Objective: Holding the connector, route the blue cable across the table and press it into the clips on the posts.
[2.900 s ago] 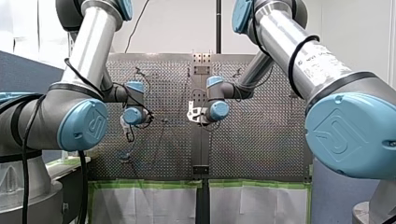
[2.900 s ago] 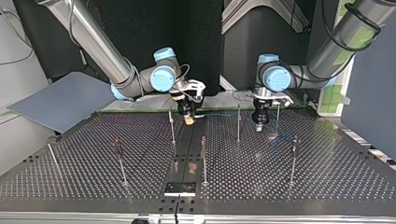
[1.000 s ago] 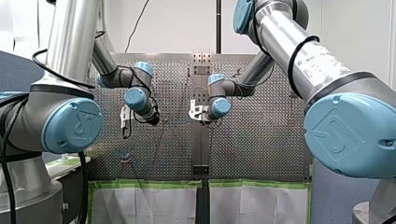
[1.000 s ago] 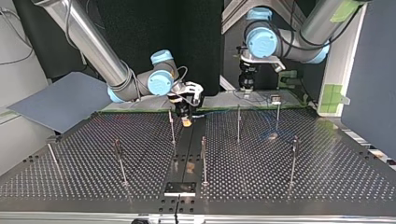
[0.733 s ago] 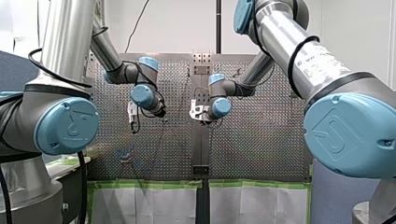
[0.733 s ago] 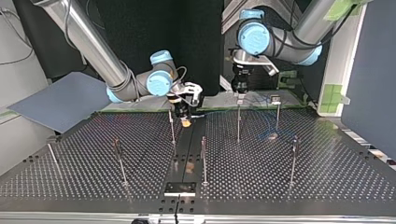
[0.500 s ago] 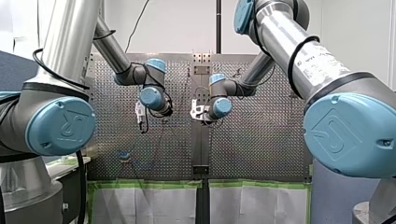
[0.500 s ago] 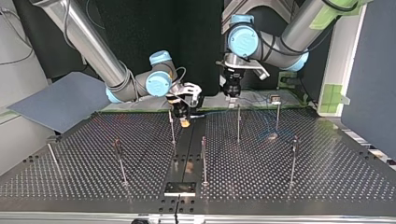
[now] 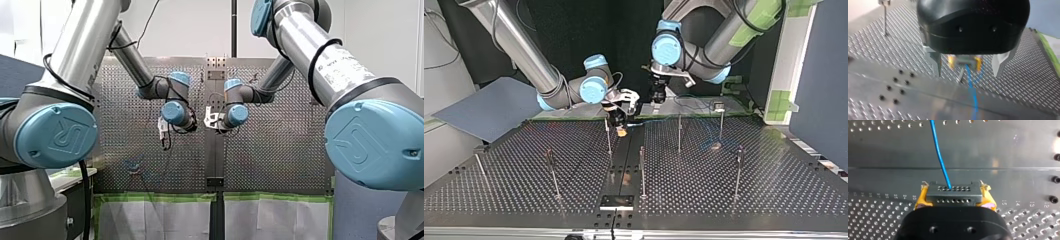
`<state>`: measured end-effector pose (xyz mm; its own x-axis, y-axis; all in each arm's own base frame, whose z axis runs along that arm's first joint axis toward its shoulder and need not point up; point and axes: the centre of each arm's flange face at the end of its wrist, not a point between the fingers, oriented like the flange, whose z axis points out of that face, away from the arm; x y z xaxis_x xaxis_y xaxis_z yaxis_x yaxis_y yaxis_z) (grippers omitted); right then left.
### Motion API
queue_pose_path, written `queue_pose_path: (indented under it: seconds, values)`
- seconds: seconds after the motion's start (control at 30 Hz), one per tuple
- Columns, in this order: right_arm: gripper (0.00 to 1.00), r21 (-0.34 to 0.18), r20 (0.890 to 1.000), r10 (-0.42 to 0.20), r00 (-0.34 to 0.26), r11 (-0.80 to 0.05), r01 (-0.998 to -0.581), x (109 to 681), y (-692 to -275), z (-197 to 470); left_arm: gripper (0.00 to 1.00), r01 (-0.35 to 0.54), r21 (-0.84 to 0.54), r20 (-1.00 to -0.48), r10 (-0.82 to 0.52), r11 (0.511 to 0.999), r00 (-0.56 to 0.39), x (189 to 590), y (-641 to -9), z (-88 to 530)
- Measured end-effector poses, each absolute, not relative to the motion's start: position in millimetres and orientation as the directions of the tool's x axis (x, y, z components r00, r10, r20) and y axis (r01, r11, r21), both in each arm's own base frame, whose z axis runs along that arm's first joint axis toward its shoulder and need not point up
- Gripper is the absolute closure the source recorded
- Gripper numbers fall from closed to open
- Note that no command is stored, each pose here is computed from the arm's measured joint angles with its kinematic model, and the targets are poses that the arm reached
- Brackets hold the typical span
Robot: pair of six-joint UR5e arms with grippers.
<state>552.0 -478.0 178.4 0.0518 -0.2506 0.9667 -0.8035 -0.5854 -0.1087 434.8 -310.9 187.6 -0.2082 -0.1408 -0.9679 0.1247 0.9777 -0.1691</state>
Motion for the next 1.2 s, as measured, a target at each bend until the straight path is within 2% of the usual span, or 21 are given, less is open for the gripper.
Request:
queue_pose_path:
  seconds: [0.27,0.93,1.2]
  values:
    - [1.00,-0.109,0.967,-0.251,0.052,-0.585,-0.804,551.7,-478.2,178.4,0.00,0.062,-0.122,-0.966,-0.104,0.991,-0.239,454.3,-288.9,159.7]
    - [1.00,-0.109,0.967,-0.248,0.050,-0.585,-0.804,552.0,-478.6,178.7,0.00,0.091,-0.169,-0.975,-0.153,0.981,-0.161,473.1,-299.0,164.6]
    - [1.00,-0.109,0.968,-0.247,0.048,-0.585,-0.803,551.9,-479.3,179.2,0.00,0.094,-0.155,-0.971,-0.134,0.983,-0.198,487.3,-311.6,157.6]
